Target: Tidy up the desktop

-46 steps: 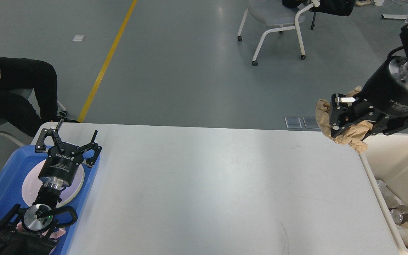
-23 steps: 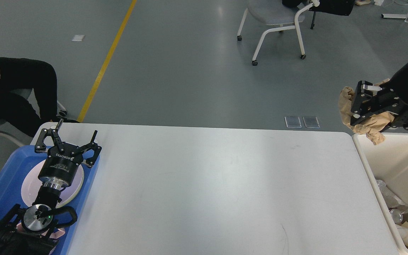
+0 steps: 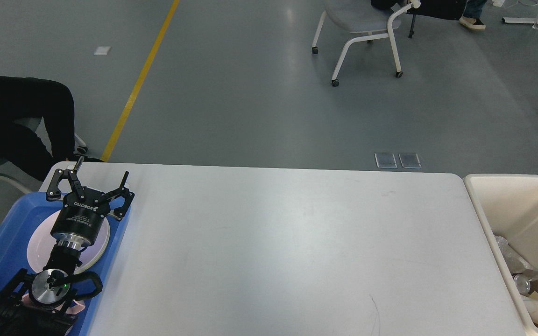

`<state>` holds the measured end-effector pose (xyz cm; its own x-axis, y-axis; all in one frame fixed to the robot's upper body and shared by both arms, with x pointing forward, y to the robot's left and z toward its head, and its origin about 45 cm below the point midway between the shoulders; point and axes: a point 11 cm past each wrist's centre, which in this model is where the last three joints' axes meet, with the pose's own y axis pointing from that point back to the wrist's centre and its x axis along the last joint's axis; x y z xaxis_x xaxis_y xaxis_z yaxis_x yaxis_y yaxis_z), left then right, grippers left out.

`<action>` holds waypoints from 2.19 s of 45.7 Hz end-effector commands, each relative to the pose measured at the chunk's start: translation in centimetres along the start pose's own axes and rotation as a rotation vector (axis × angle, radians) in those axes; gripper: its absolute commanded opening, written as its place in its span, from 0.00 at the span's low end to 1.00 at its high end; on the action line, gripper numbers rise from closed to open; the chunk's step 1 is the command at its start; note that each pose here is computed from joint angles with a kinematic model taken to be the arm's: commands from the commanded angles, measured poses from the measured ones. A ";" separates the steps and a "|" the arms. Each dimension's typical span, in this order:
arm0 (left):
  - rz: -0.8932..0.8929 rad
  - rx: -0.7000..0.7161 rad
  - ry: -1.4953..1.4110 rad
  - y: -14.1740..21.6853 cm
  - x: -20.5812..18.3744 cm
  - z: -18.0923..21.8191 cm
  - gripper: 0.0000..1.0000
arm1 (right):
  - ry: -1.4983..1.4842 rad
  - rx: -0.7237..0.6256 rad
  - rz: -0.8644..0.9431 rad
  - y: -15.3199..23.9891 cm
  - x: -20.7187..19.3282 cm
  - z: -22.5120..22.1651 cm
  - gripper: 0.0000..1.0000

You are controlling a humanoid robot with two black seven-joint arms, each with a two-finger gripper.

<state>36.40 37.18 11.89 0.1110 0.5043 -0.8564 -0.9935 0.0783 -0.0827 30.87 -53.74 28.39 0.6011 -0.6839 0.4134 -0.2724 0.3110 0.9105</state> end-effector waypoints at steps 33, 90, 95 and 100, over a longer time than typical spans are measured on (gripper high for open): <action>0.000 0.000 0.000 0.0 0.0 0.0 0.96 | 0.043 -0.095 0.310 -22.2 -12.4 5.8 0.00; 0.001 0.001 0.000 0.1 0.0 0.0 0.96 | -1.002 0.323 0.442 -16.2 -1.2 0.0 1.00; -0.002 -0.001 0.000 0.0 0.0 0.0 0.96 | -1.133 0.503 0.357 -13.2 1.8 -4.1 1.00; 0.000 0.000 0.000 0.0 0.0 0.0 0.96 | -1.138 0.630 0.230 -10.8 2.1 -7.3 1.00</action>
<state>36.40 37.20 11.90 0.1112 0.5047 -0.8561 -0.9935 0.0784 -0.0828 38.37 -56.28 16.69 -0.4532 -0.8709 0.1902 -0.6803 0.4757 0.5575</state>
